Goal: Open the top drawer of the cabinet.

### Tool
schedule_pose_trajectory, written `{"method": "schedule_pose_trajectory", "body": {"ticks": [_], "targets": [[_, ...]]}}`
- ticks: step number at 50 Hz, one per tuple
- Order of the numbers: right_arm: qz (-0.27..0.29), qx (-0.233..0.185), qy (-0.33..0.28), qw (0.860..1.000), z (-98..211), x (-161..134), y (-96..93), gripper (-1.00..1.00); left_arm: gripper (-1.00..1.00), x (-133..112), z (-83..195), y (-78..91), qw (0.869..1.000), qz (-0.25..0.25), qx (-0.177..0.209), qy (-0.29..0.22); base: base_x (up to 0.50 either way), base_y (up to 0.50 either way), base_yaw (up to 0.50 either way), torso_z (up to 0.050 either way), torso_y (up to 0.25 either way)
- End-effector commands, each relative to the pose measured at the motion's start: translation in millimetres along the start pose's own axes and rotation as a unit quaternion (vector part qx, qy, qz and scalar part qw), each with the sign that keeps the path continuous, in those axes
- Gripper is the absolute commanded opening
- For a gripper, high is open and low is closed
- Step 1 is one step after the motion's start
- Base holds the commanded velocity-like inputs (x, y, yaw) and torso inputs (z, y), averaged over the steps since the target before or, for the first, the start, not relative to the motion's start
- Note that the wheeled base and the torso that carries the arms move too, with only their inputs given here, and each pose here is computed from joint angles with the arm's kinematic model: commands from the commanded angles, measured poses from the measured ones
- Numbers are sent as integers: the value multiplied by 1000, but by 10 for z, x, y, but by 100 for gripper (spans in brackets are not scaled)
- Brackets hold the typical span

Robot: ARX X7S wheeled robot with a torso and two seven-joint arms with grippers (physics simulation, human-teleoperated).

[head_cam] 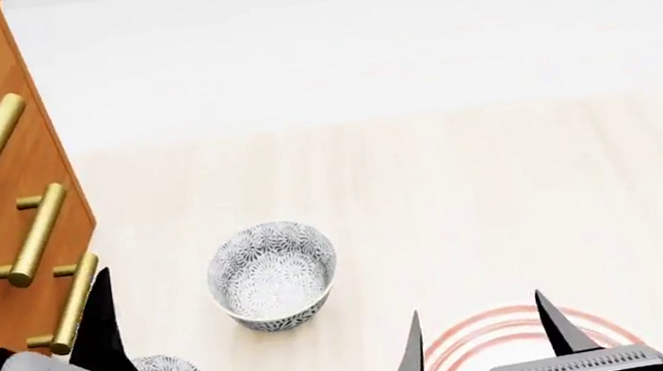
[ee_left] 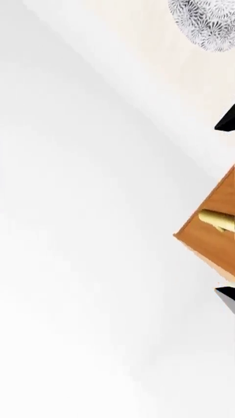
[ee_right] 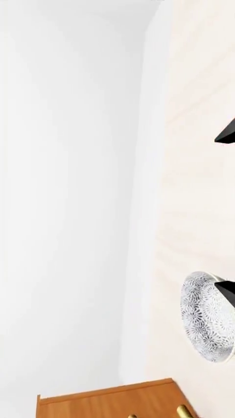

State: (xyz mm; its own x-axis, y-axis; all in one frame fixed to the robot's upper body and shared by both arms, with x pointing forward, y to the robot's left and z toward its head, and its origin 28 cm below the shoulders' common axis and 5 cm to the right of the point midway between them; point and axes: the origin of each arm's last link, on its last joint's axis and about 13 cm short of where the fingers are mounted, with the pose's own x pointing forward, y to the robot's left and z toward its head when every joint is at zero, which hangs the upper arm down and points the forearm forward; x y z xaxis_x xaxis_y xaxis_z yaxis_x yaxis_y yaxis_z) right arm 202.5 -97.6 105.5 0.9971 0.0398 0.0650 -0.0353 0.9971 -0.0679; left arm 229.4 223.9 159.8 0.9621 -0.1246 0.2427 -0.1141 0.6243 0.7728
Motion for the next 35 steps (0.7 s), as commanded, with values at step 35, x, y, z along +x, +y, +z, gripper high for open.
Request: {"method": "schedule_pose_trajectory", "body": {"ticks": [35], "targets": [[-5, -13, 5, 1000, -80, -9, -25, 100, 100, 946, -220, 359, 971, 29, 231, 53, 0, 0, 0, 0, 0]]}}
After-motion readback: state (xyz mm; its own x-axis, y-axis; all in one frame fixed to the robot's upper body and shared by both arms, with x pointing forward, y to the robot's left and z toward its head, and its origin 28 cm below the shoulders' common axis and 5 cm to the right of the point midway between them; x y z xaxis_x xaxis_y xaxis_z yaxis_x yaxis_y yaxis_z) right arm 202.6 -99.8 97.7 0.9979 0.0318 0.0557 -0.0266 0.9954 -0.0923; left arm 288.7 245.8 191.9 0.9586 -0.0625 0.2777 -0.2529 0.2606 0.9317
